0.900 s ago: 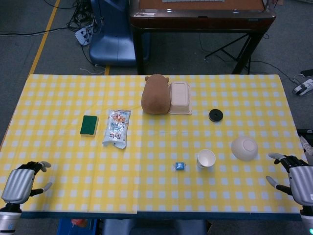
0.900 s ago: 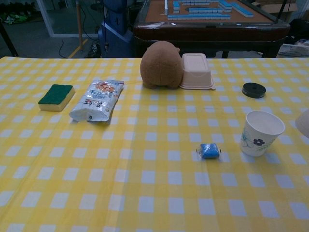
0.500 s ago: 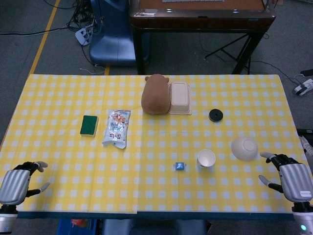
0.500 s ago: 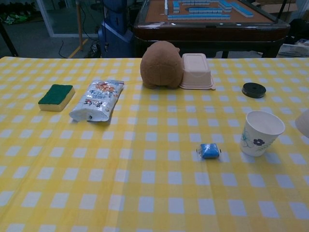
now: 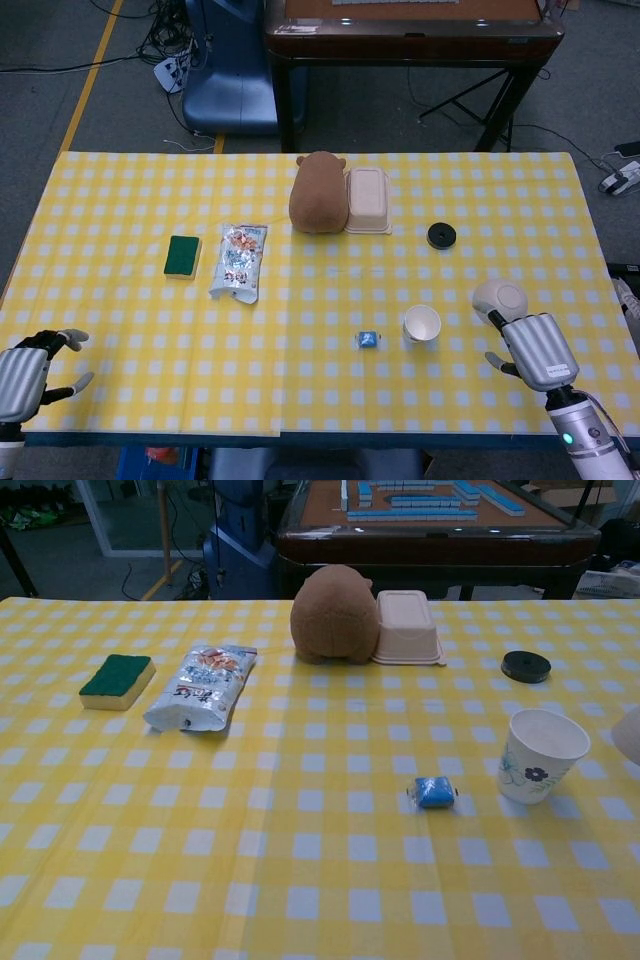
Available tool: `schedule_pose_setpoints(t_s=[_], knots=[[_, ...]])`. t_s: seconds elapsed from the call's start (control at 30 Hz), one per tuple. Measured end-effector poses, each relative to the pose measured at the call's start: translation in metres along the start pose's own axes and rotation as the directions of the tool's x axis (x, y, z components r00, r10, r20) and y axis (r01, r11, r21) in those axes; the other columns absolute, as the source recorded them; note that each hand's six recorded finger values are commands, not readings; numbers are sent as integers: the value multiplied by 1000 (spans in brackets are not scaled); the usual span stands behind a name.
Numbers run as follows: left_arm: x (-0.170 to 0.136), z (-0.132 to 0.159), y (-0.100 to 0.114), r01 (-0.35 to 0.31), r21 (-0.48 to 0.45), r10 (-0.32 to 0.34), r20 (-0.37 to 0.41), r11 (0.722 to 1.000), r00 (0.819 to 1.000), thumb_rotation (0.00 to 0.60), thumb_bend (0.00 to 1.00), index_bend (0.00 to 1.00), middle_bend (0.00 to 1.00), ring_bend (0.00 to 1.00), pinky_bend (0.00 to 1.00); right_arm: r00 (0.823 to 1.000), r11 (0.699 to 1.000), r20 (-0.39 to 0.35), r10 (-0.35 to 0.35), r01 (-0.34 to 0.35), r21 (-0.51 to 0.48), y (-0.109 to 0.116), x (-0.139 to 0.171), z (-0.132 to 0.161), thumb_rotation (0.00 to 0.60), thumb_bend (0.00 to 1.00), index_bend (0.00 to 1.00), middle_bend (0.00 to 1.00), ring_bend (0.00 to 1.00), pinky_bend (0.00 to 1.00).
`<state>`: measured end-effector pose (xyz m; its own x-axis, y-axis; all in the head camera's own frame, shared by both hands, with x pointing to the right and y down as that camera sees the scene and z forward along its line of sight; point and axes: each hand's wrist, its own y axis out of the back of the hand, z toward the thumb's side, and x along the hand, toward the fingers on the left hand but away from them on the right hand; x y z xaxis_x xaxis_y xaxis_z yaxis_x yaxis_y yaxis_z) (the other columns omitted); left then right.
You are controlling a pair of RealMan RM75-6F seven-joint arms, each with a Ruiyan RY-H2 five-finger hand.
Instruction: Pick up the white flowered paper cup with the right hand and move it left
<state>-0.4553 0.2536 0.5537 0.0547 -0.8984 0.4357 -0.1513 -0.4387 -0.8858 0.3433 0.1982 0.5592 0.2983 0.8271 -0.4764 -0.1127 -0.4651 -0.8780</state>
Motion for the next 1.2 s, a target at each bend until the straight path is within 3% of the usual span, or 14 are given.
schedule_pose_setpoints(t_s=[0.3,0.6,1.2], knots=[[-1,-4,6,-11,-12,11,-11,1000,1000,600,0,486,481,394,468,992,986,-34,123,-119,121,-4,-39,29,600,0,251,1000,1000,1000],[-1,-7,8,-16,-19,16,-18,1000,1000,600,0,486,482,394,468,976,965,-70,208,-192,178,-14,-63,60,600,0,251,1000,1000,1000],[-1,-9,11,-22,-25,22,-23,999,999,600,0,491,482,394,468,954,936,-83,287,-261,237,-38,-80,89,600,0,251,1000,1000,1000]])
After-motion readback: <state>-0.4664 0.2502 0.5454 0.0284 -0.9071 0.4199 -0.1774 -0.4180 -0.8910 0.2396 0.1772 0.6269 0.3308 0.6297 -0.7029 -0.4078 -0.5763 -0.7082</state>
